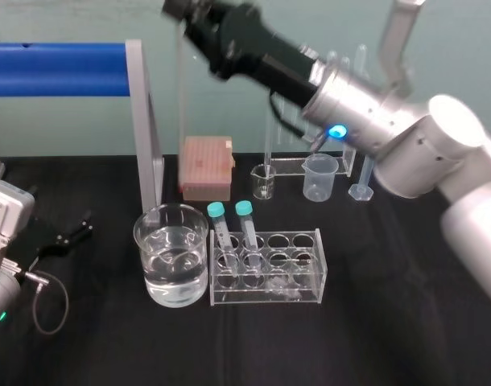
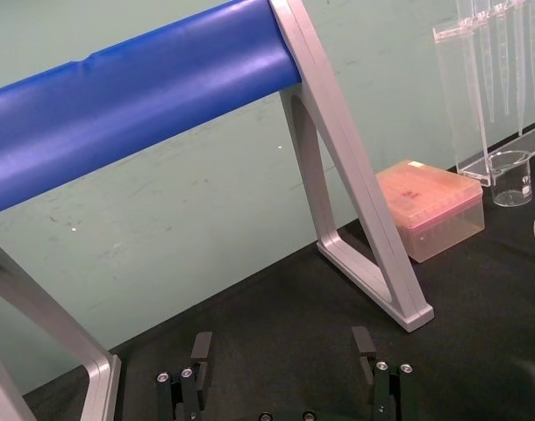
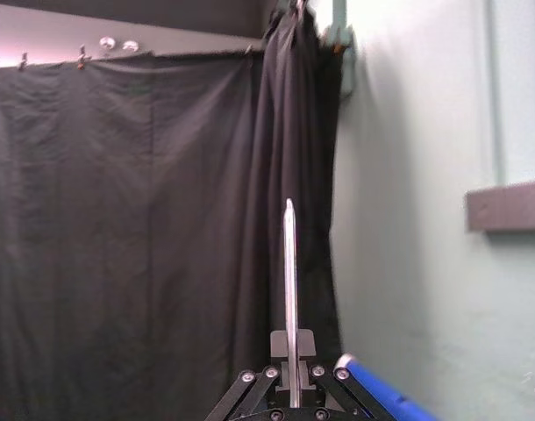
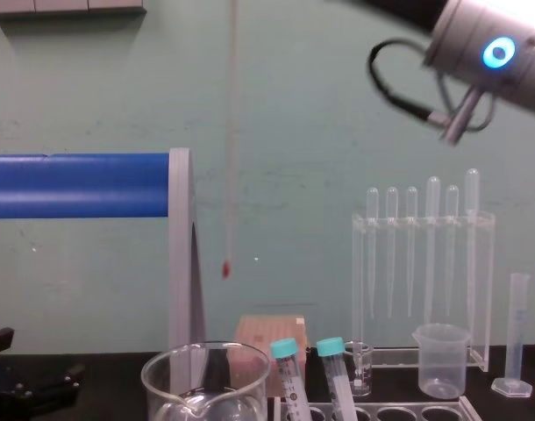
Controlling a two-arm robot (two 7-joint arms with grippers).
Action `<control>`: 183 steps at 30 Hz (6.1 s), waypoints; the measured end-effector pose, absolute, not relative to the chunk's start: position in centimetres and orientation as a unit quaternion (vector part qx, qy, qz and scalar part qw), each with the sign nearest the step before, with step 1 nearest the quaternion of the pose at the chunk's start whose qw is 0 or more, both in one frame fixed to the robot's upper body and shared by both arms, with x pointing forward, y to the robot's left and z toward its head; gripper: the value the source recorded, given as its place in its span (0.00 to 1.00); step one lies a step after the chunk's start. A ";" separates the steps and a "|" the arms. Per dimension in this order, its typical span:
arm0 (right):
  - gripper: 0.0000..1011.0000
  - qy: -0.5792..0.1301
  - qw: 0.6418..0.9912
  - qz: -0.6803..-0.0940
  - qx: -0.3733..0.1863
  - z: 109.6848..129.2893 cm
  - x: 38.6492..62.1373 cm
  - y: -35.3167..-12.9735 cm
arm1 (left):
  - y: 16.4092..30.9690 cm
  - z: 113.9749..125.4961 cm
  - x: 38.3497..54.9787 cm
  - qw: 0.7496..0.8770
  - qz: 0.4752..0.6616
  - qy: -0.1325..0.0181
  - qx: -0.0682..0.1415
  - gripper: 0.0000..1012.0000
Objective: Hold the thermometer with one hand and immerse one end into the beaker, then reinsert it into the test tube rack.
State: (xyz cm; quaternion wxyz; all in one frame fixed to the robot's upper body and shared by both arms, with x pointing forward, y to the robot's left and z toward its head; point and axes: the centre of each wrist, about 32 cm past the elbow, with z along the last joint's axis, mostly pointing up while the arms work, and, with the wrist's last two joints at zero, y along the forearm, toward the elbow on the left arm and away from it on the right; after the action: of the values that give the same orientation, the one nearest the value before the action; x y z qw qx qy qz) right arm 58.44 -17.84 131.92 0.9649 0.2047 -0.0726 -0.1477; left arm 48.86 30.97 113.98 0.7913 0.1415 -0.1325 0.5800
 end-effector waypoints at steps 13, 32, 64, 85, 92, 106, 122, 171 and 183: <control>0.05 -0.032 0.978 -0.131 0.161 127.0 60.2 -15.9 | 31.0 114.0 48.9 0.791 0.580 -0.132 0.141 1.00; 0.05 -0.014 0.982 -0.147 0.115 121.8 60.9 -15.8 | 31.0 114.0 48.9 0.791 0.580 -0.132 0.141 1.00; 0.05 -0.001 0.983 -0.151 0.100 120.5 60.8 -15.7 | 31.0 114.0 48.9 0.791 0.580 -0.132 0.141 1.00; 0.05 -0.002 0.984 -0.152 0.093 120.7 60.5 -15.8 | 31.0 114.0 48.9 0.791 0.580 -0.132 0.142 1.00; 0.05 -0.002 0.984 -0.151 0.093 120.6 60.3 -15.7 | 31.0 114.0 48.9 0.791 0.580 -0.132 0.142 1.00; 0.05 -0.004 0.984 -0.156 0.089 120.7 60.1 -15.6 | 31.0 114.0 48.9 0.791 0.580 -0.132 0.142 1.00; 0.06 -0.002 0.983 -0.159 0.089 120.6 60.2 -15.5 | 31.0 114.0 48.9 0.791 0.580 -0.132 0.141 1.00; 0.05 -0.001 0.983 -0.162 0.083 120.5 60.0 -15.7 | 31.0 114.0 48.9 0.791 0.580 -0.132 0.142 1.00; 0.05 -0.002 0.983 -0.163 0.082 120.5 59.8 -15.5 | 31.0 114.0 48.9 0.791 0.580 -0.132 0.141 1.00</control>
State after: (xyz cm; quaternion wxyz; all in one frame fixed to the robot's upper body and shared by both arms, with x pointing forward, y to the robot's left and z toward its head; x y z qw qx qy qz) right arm 59.78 -15.49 120.46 0.9832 0.0816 -0.0024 -0.1630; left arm 48.86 30.97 113.98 0.7913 0.1415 -0.1325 0.5799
